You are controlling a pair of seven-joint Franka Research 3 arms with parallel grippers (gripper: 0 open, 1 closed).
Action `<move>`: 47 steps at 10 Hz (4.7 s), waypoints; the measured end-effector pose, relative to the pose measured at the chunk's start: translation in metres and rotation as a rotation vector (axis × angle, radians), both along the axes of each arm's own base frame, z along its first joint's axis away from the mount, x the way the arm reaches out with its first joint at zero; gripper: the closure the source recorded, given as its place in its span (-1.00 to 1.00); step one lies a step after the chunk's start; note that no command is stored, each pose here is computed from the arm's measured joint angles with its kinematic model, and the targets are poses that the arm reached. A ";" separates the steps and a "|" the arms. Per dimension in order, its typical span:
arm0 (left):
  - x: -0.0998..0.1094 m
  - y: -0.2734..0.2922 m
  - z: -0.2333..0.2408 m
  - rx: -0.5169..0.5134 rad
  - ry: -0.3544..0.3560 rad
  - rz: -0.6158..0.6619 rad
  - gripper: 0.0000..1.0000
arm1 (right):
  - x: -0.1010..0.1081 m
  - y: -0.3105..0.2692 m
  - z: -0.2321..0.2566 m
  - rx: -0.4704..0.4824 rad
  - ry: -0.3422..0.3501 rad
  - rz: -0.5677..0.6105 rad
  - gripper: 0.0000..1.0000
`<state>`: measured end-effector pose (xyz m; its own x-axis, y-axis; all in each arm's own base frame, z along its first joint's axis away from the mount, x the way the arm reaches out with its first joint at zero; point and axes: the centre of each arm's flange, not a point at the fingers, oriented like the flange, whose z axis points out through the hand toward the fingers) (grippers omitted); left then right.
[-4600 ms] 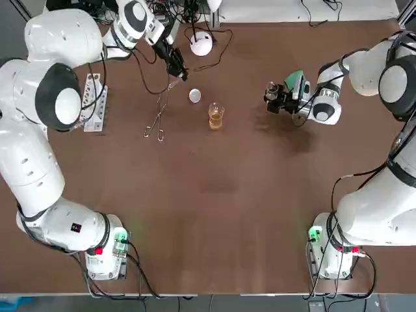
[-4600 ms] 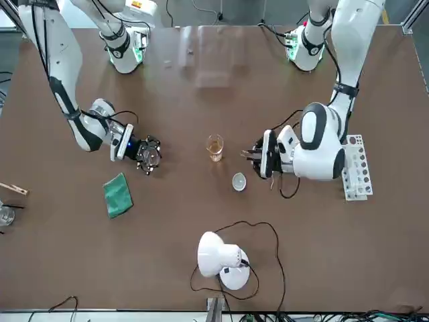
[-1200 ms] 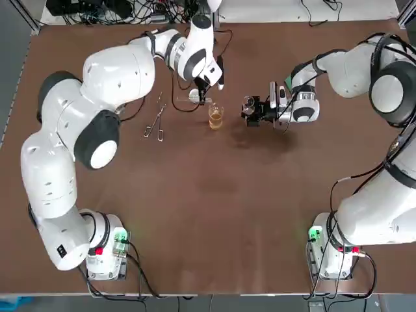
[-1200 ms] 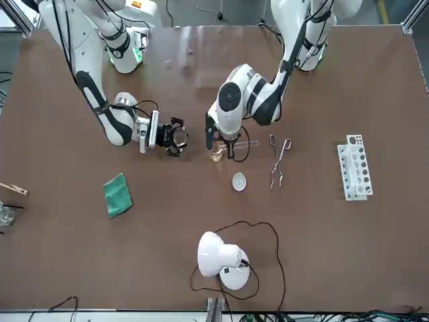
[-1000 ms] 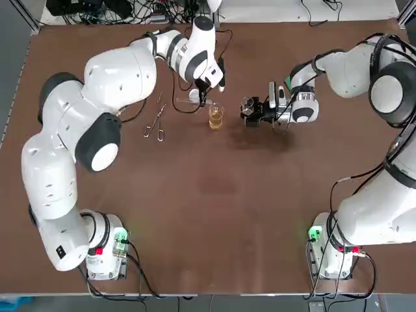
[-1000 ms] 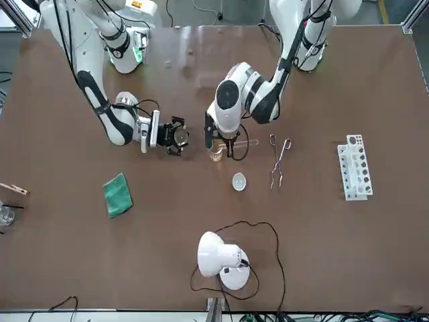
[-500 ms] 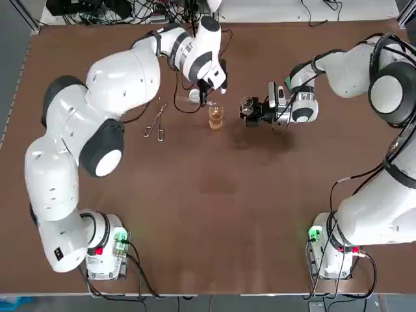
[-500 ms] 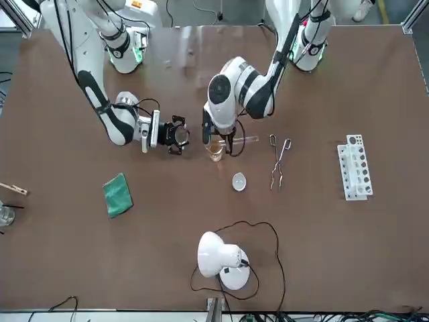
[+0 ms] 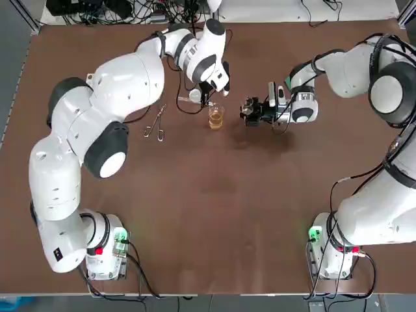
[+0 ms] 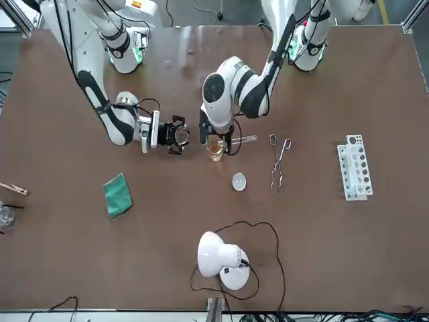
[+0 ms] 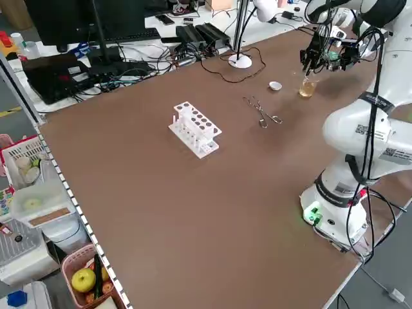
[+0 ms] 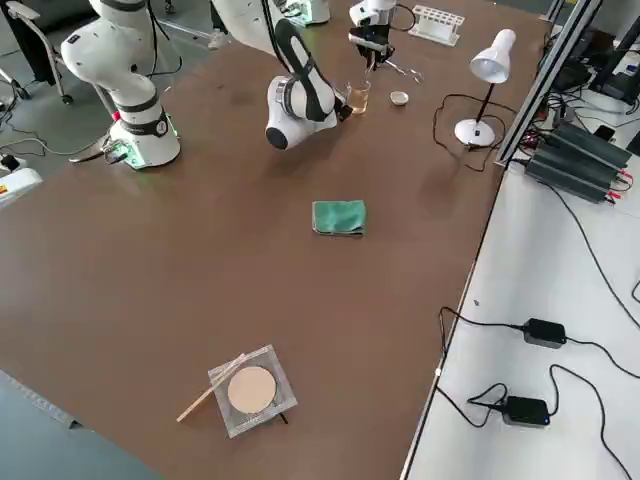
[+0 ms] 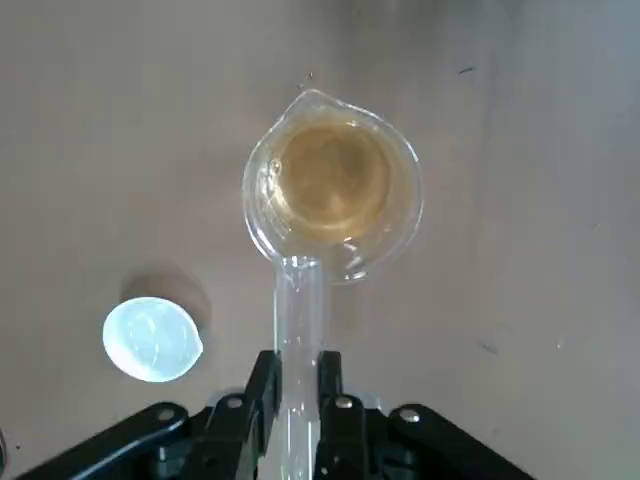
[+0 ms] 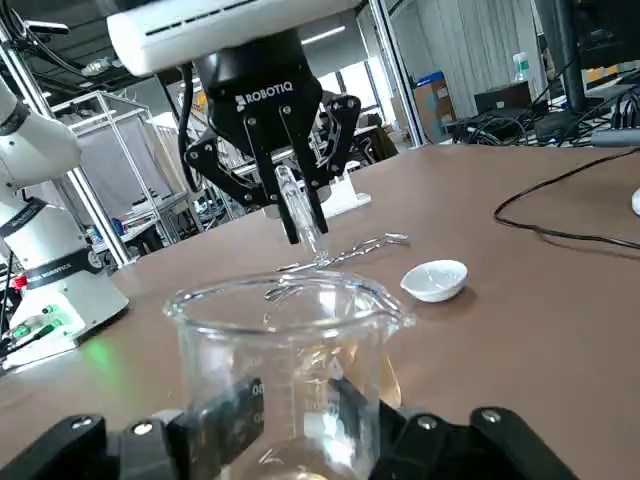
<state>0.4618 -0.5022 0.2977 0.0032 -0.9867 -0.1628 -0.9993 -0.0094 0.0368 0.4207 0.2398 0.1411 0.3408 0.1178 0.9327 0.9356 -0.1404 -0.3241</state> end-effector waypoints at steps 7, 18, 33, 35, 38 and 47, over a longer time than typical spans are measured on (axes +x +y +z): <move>-0.007 -0.012 -0.008 0.052 -0.016 -0.023 0.58 | -0.003 0.007 0.001 0.019 0.048 0.008 0.23; 0.015 -0.009 0.029 0.074 0.009 0.062 0.58 | -0.004 0.011 0.003 0.038 0.076 0.013 0.23; 0.193 0.454 0.128 -0.867 0.149 0.079 0.58 | -0.030 0.092 0.031 0.205 0.320 0.054 0.23; 0.182 0.538 0.131 -1.019 0.129 0.040 0.58 | -0.036 0.107 0.035 0.225 0.375 0.043 0.23; 0.155 0.632 0.101 -1.221 0.104 -0.012 0.58 | -0.046 0.137 0.045 0.302 0.463 0.004 0.23; 0.097 0.749 0.012 -1.651 0.033 -0.030 0.58 | -0.050 0.169 0.032 0.397 0.654 -0.060 0.23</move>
<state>0.5585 0.2471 0.3095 0.0007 -0.0834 0.9965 -0.9970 0.0771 0.0072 0.3706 0.4091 0.1731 0.8329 -0.2200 0.5078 0.5307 0.0577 -0.8456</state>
